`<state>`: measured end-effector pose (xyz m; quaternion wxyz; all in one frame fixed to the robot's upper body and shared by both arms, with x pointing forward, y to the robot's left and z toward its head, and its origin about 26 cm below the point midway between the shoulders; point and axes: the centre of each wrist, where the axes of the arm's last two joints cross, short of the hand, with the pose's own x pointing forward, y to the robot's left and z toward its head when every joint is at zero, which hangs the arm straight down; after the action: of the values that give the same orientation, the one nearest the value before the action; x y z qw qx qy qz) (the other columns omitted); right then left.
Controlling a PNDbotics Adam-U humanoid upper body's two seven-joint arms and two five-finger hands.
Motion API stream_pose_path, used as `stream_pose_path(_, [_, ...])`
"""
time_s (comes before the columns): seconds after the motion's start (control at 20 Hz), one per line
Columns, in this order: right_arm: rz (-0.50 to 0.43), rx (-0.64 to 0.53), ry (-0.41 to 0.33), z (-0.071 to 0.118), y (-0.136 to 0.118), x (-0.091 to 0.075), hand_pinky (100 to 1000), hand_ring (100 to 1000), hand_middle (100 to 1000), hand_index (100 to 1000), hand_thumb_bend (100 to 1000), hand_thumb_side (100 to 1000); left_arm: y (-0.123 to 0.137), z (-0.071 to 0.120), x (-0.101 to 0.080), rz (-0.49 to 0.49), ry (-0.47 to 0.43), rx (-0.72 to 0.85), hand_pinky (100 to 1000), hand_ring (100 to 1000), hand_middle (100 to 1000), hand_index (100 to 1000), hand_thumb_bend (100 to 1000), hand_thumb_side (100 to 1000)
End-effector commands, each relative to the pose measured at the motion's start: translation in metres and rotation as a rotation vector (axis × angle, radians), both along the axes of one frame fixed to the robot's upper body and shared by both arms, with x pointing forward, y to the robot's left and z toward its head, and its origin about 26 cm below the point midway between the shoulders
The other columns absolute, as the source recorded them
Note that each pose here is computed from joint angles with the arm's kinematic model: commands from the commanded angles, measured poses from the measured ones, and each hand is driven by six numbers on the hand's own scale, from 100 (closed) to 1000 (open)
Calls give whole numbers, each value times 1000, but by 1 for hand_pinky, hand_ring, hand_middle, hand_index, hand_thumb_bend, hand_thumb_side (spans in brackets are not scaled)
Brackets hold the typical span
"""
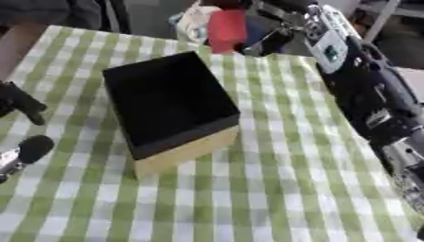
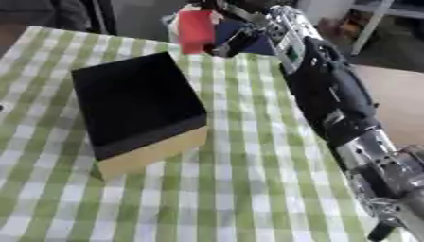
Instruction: Pick up objects on the table and place them in the box.
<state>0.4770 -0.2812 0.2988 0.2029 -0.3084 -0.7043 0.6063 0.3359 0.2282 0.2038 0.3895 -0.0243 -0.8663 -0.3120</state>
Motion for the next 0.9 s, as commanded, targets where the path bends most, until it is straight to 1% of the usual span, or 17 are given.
stream_pose_path(0.05, [71,-50,-11,16,14,-5,759,742,419,954,252,178,0,8,-2,-6,-28,2,688,462,418,567,715,419])
stream_pose_path(0.15, [105,-90,17,12,25,-5,759,742,419,954,244,193,0,8,-2,-10,-30,0,688,462,418,567,715,419])
stream_pose_path(0.2, [115,-105,33,9,29,-4,760,742,421,955,222,221,-1,8,-2,-13,-31,0,688,462,418,567,716,419])
stream_pose_path(0.25, [122,-117,46,6,32,-4,760,742,421,955,222,221,-1,8,-2,-14,-32,-1,688,462,418,567,716,419])
stream_pose_path(0.4, [144,-146,83,-3,41,-1,763,743,424,956,181,265,-1,9,-3,-19,-34,-3,688,462,418,567,720,420])
stream_pose_path(0.55, [161,-170,110,-12,48,1,765,745,427,957,168,284,-1,9,-3,-23,-35,-4,688,462,417,567,720,420])
stream_pose_path(0.65, [164,-186,133,-20,52,3,767,747,432,959,139,323,-1,9,-3,-27,-35,-3,687,461,417,567,721,421])
stream_pose_path(0.8, [163,-208,171,-35,57,7,769,750,440,960,125,357,-1,9,-3,-32,-35,-3,687,461,417,567,722,421])
stream_pose_path(0.9, [163,-230,185,-43,61,9,769,752,448,960,151,365,-1,9,-3,-36,-35,-3,686,460,417,567,722,422])
